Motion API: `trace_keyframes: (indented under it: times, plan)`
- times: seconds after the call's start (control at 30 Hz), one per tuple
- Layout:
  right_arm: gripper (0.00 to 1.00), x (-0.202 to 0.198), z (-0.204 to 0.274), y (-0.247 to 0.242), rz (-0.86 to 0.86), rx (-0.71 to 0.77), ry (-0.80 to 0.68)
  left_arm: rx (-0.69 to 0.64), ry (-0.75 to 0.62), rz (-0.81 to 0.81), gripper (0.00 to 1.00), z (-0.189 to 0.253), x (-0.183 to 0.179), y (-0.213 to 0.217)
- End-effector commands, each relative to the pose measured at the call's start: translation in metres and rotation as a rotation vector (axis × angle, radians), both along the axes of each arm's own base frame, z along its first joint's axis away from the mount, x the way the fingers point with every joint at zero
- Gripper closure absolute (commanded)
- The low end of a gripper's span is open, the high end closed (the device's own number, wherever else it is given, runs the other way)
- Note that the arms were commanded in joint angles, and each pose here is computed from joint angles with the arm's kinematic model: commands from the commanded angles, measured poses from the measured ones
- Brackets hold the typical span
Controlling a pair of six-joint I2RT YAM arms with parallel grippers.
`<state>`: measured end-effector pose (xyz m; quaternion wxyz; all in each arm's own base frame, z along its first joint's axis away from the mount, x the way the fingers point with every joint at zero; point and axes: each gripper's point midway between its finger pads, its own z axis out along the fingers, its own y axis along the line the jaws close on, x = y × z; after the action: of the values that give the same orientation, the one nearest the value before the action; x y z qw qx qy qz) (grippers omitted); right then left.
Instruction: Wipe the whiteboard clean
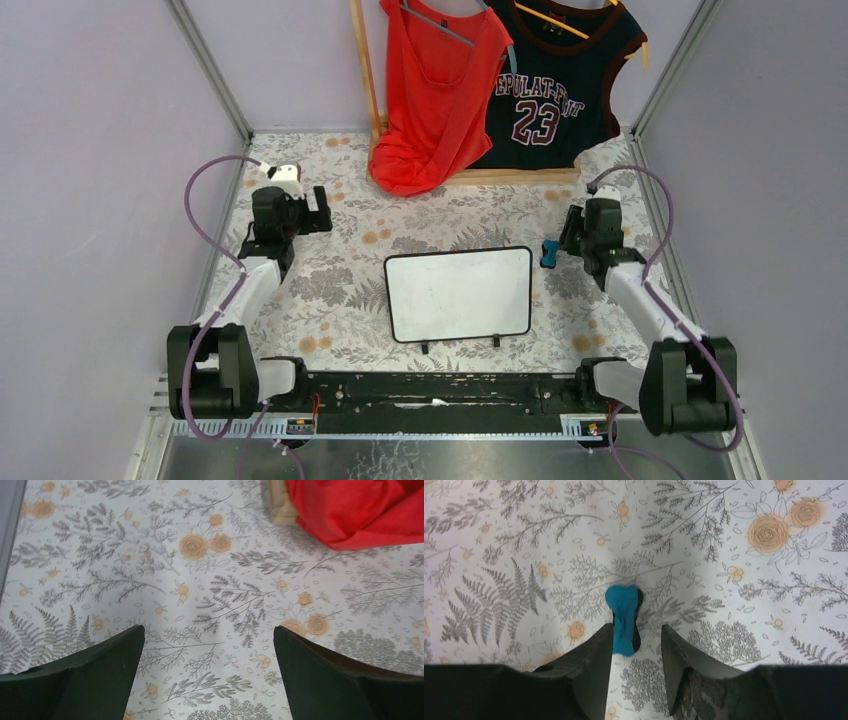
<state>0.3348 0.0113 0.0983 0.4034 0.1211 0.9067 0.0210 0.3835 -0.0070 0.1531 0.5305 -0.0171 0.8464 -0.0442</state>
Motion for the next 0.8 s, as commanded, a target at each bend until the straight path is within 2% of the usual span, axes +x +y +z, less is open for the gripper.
trace_keyframes:
  times: [0.0, 0.07, 0.13, 0.37, 0.57, 0.77]
  plan:
    - [0.52, 0.007, 0.043, -0.001, 0.010, -0.061, -0.334, -0.009, -0.146, 0.076, 0.00, 0.008, 0.010, 0.014]
    - [0.49, 0.002, 0.055, -0.005, -0.005, -0.070, -0.462, -0.007, -0.159, 0.072, 0.00, -0.001, 0.006, 0.014]
    - [0.49, -0.003, 0.057, -0.011, -0.028, -0.091, -0.499, -0.010, -0.158, 0.069, 0.00, -0.010, 0.002, 0.014]
    - [0.50, -0.005, 0.035, -0.016, -0.044, -0.112, -0.425, -0.039, -0.202, 0.101, 0.00, -0.024, -0.004, 0.016]
    - [0.50, -0.008, 0.016, -0.017, -0.063, -0.102, -0.446, -0.062, -0.319, 0.120, 0.00, -0.020, -0.012, 0.017]
    - [0.51, -0.004, 0.021, -0.025, -0.087, -0.144, -0.493, -0.064, -0.304, 0.158, 0.00, -0.044, -0.001, 0.023]
